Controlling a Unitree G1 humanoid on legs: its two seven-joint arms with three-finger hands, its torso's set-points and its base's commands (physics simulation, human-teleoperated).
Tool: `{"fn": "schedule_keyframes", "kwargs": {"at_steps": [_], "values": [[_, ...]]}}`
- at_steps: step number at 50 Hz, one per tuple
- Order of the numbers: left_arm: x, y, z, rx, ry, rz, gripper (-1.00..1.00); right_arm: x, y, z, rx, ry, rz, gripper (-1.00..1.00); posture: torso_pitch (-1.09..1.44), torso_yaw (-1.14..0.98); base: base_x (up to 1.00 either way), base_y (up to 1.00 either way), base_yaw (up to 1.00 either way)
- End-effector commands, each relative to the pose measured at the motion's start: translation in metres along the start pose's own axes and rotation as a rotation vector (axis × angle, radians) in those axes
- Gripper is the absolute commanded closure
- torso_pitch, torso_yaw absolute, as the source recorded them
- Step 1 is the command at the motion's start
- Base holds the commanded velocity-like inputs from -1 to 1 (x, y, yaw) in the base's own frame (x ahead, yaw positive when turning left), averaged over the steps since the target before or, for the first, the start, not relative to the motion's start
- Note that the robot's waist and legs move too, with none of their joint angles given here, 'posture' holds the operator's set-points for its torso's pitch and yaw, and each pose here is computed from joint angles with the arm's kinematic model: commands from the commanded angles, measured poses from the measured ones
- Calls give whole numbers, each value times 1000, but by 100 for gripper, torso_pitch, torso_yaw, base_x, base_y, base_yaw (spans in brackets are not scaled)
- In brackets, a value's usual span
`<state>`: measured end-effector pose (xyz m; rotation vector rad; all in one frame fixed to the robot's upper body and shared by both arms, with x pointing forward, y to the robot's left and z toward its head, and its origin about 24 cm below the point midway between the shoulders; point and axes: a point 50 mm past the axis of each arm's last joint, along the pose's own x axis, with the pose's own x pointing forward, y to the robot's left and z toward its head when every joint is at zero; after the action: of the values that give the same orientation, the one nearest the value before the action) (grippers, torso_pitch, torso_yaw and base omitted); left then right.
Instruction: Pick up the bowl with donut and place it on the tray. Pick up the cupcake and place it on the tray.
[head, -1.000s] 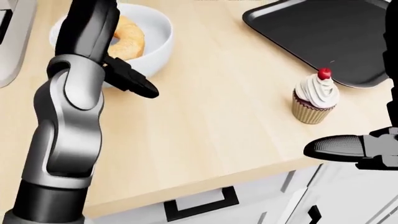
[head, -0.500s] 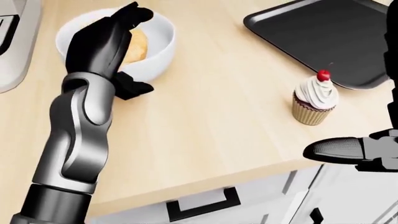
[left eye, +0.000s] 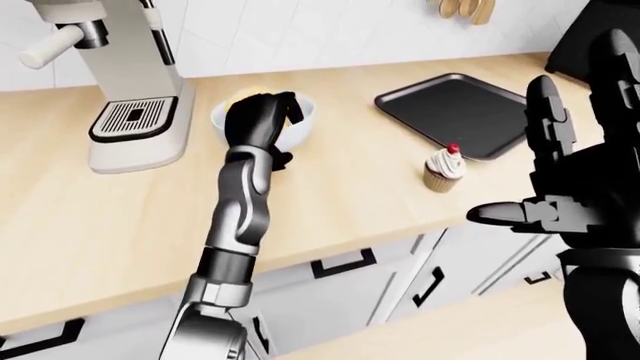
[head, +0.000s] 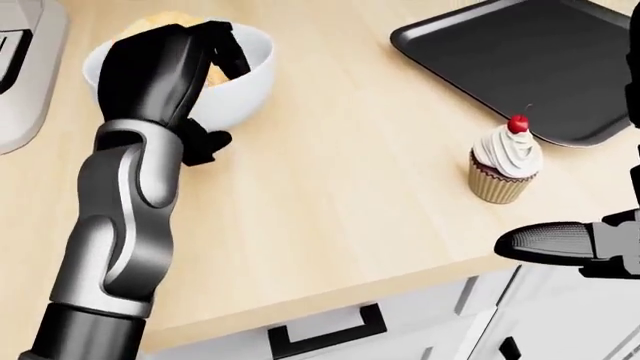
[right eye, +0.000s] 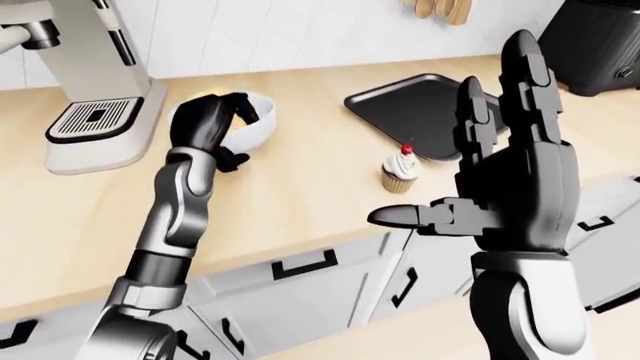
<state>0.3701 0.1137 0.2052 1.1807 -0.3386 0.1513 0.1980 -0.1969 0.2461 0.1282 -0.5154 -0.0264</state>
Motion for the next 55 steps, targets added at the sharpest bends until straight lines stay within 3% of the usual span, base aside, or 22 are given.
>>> {"fn": "schedule_keyframes", "kwargs": {"at_steps": [1,7,14,20,24,28,34,44,49,55], "values": [[-1,-10,0,-30,11,-90,80,0,2,9,-7,-61,11,-100,0,0,0,0,0],[-5,-5,3,-37,-7,-82,100,0,1,8,-7,-62,9,-100,0,0,0,0,0],[-11,1,8,-46,-32,-64,100,0,0,9,-10,-62,9,-100,0,0,0,0,0],[-17,22,17,-70,-64,-11,100,1,-5,15,-28,-66,1,-100,0,0,0,0,0],[-23,34,24,-63,-90,17,100,5,-9,22,-101,-51,12,-100,0,0,0,0,0],[-27,39,30,-63,-108,26,100,8,-8,27,-259,-4,60,-100,0,0,0,0,0],[-31,43,37,-57,-129,40,100,13,-12,36,-366,77,89,-100,0,0,0,0,0],[-31,70,53,-4,-180,124,100,18,-16,49,-434,114,124,-100,0,0,0,0,0],[-32,78,59,8,-205,137,100,18,-14,53,-463,140,158,-100,0,0,0,0,0],[-34,79,64,22,-220,119,100,22,-11,37,-505,247,227,-100,0,0,0,0,0]]}}
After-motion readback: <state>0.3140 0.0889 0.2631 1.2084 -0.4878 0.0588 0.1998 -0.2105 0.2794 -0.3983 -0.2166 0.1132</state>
